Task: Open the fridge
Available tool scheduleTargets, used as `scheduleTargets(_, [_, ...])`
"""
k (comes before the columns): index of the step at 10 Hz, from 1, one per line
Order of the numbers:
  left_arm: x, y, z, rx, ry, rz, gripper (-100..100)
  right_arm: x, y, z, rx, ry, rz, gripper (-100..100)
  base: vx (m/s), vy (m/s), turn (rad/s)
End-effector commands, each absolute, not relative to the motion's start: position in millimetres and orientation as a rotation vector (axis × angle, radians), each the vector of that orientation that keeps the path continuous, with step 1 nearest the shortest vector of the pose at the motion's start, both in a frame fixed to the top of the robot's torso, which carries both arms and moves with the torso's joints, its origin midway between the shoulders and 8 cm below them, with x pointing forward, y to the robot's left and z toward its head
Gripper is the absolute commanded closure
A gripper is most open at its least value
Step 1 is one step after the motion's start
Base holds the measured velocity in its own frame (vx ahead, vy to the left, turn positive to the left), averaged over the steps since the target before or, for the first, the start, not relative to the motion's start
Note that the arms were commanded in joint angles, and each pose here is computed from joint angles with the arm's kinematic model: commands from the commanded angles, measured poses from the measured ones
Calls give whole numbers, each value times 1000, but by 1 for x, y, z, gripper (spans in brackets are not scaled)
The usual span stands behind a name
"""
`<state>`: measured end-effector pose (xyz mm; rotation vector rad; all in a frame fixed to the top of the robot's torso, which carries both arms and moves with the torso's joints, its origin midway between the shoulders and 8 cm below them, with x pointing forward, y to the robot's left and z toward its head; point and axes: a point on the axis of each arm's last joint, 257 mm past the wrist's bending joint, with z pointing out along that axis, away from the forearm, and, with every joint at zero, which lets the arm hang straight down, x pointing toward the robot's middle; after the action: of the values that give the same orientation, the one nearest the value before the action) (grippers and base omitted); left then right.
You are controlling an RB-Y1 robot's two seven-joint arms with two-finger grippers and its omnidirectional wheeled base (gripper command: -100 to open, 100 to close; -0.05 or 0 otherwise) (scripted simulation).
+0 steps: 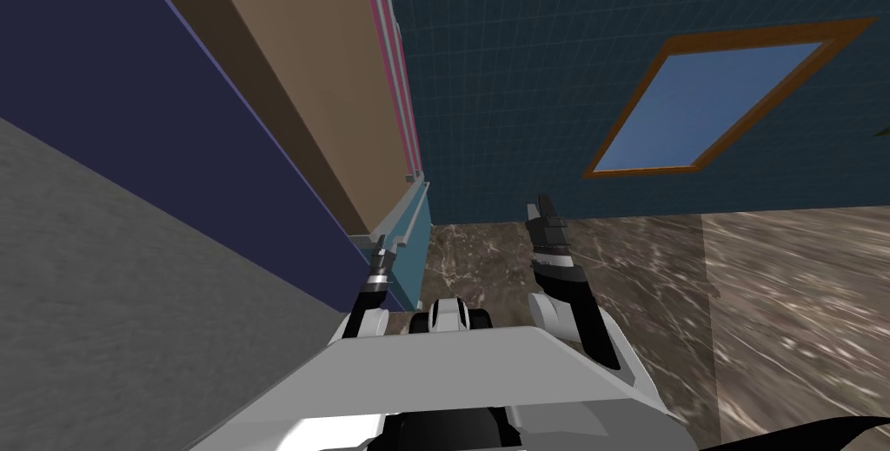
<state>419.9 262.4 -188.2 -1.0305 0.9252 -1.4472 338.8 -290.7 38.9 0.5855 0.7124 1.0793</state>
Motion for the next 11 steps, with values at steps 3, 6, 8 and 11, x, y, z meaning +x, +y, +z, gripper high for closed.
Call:
scheduleTargets(3, [420, 263, -225, -1104, 967, -1422, -100, 339, -291, 39, 586, 712, 1079, 0, 0, 0, -8])
scheduleTargets(6, [421, 257, -250, -1169, 975, -1417, -100, 339, -291, 39, 586, 712, 1079, 0, 7, 2, -22])
scheduleTargets(8, [422, 249, -265, -1220, 965, -1421, -100, 339, -291, 39, 586, 712, 1079, 0, 10, 1, -15])
scheduleTargets(11, [424, 232, -278, -1295, 923, -1442, -100, 339, -291, 39, 586, 712, 1079, 0, -1, -1, -9])
